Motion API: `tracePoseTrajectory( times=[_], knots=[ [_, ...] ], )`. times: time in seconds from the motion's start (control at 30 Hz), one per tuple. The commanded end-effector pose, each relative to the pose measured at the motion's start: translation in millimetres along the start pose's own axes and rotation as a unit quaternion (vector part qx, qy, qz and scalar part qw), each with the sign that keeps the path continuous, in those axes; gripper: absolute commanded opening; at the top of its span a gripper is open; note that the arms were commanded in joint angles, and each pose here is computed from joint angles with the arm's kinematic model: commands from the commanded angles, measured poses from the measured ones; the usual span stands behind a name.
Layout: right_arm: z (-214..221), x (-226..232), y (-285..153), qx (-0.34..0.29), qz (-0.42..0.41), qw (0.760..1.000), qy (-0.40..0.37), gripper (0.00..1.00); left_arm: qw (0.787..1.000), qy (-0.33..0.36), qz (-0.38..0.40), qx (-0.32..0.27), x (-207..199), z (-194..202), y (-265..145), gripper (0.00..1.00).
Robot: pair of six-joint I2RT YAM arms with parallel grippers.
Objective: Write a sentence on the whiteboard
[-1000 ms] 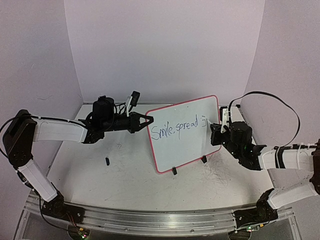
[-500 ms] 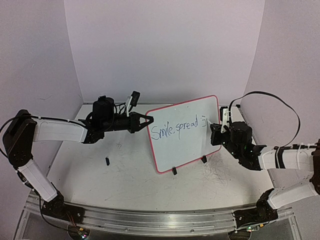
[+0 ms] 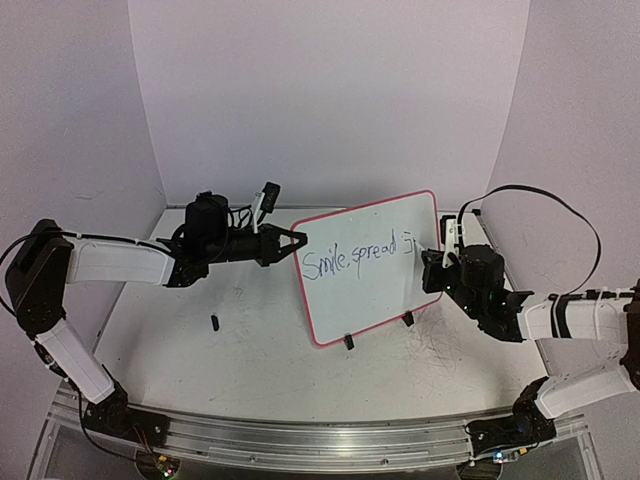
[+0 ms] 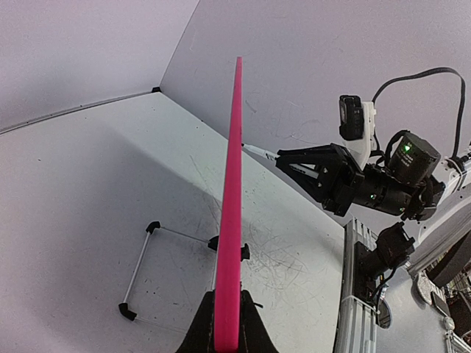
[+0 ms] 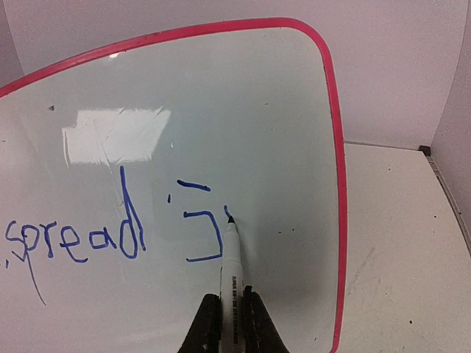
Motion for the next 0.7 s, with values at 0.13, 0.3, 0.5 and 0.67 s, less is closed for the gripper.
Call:
tracePoseTrajectory(
  times=[0.13, 0.3, 0.5, 0.67],
  knots=[
    [-3, -8, 1, -0.003, 0.026, 1.0, 0.01, 0.0, 0.999, 0.02, -0.004, 0.04, -2, 16, -1, 0.0],
    [-12, -10, 7, -0.016, 0.038, 0.999, 0.017, 0.0, 0.999, 0.021, -0.004, 0.04, -2, 16, -1, 0.0],
    [-18, -8, 12, -0.03, 0.038, 0.999, 0.017, 0.0, 0.999, 0.021, -0.003, 0.04, -2, 16, -1, 0.0],
    [-24, -6, 12, -0.045, 0.028, 0.999, 0.011, 0.0, 0.999, 0.02, -0.003, 0.041, -2, 17, -1, 0.0]
  ],
)
Point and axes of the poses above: each gripper's point midway between its finger pads, its own y axis out along the fingers, its own x axis along the line the jaws close on, z = x × y, the point moved 6 cm from there along -y, back along the fingers, and after that the axes turned 10 degrees about -y, right-handed, at the moved point
